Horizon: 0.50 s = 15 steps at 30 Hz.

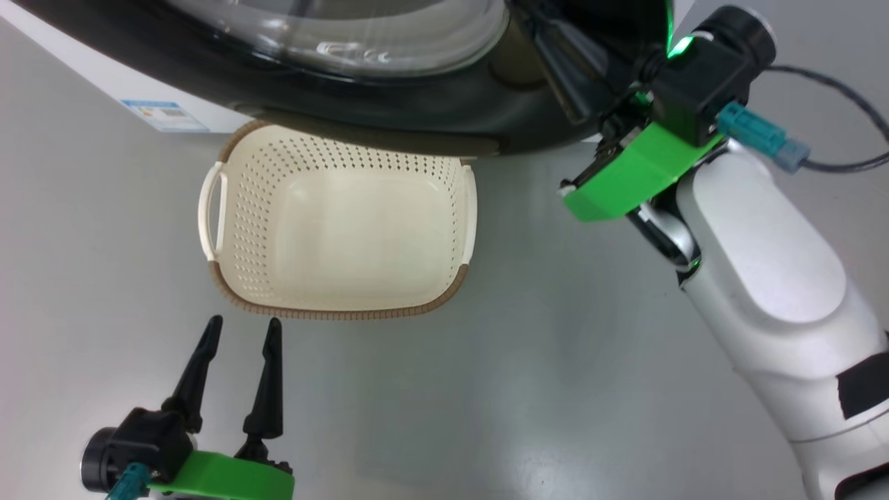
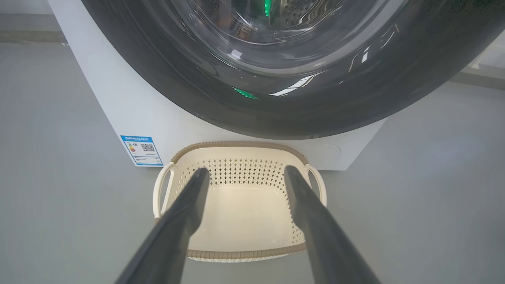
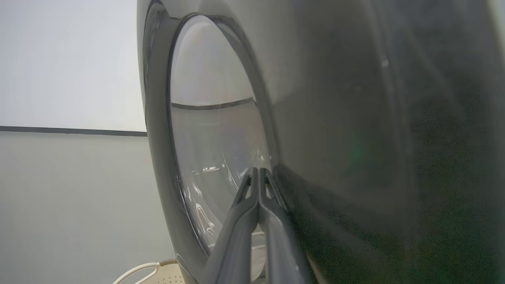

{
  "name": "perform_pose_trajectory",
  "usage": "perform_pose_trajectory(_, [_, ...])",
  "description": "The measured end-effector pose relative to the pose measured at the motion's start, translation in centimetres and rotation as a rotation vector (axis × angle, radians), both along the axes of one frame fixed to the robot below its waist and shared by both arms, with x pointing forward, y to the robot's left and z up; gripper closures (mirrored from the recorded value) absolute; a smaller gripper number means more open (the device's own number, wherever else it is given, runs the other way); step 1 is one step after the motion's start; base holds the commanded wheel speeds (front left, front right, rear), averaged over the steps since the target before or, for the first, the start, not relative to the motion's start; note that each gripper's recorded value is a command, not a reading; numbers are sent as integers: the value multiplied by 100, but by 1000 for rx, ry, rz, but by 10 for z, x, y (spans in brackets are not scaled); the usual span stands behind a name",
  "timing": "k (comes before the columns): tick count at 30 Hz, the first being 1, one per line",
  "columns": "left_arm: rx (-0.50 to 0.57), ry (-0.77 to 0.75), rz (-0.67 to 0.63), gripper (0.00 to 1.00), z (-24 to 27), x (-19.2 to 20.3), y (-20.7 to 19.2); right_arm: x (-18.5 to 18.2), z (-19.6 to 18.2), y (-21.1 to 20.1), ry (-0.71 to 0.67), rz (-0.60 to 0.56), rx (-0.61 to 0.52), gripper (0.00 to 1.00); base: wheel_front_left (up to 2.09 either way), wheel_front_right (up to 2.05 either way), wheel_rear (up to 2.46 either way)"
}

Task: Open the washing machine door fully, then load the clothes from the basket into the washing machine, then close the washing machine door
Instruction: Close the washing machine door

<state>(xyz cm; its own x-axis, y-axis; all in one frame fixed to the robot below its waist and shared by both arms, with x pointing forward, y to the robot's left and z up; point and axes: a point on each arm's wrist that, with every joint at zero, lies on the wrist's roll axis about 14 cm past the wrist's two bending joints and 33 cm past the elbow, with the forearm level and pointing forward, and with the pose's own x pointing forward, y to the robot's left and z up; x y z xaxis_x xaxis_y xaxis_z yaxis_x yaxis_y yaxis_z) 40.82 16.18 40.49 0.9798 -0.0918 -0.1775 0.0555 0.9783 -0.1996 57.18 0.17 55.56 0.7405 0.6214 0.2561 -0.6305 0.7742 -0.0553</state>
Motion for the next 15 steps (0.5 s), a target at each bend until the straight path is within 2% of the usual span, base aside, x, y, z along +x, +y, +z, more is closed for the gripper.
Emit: perform_pose_trajectory(15, [7,8,2,0,-2,-2,1,53,7,-7,-44,-48,-33,100,0,0,0])
